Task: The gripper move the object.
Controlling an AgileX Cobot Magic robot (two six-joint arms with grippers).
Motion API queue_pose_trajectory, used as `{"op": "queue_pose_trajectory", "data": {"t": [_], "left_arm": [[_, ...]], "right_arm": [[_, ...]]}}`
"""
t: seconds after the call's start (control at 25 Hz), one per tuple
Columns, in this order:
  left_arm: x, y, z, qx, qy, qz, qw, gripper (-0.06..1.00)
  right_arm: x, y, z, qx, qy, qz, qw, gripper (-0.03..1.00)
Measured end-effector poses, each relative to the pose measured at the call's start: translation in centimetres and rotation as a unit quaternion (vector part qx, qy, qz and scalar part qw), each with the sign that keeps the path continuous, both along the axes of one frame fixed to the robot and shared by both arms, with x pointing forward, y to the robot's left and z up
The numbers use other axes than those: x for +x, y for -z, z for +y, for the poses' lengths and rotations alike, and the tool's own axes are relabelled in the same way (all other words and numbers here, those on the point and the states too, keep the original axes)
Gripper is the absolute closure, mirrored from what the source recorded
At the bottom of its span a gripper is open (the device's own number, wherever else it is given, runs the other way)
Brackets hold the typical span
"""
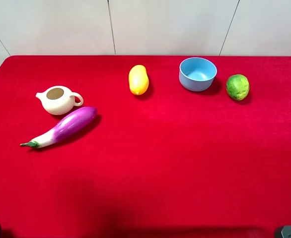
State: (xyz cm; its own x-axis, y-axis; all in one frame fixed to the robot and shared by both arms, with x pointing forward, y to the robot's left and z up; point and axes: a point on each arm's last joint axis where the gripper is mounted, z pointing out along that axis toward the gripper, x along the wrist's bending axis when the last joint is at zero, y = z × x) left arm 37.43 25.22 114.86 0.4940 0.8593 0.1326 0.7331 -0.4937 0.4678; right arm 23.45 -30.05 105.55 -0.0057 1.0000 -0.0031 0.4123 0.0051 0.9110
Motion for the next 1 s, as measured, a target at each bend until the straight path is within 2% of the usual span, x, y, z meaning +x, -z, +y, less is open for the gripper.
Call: {"op": "queue_pose_trajectory", "data": {"t": [0.4, 0.56, 0.76, 1.0], "left_arm": [[-7.9, 0.7, 3.2, -0.037, -0.001, -0.095, 0.995, -0.05], [-9.6, 1.9, 3.9, -0.045, -0.006, -0.111, 0.993, -0.05], [-10.7, 3.9, 4.7, -0.057, -0.065, -0.109, 0.990, -0.05], [-12.5, 6.7, 5.5, -0.065, -0.156, -0.121, 0.978, -0.05]], "right_arm": [[0.0, 0.0, 0.0, 0.000, 0.000, 0.000, 1.000, 0.28], [0.0, 0.0, 0.0, 0.000, 0.000, 0.000, 1.000, 0.28], [0.0, 0.0, 0.0, 0.000, 0.000, 0.000, 1.000, 0.28], [0.0, 0.0, 0.0, 0.000, 0.000, 0.000, 1.000, 0.28]]}}
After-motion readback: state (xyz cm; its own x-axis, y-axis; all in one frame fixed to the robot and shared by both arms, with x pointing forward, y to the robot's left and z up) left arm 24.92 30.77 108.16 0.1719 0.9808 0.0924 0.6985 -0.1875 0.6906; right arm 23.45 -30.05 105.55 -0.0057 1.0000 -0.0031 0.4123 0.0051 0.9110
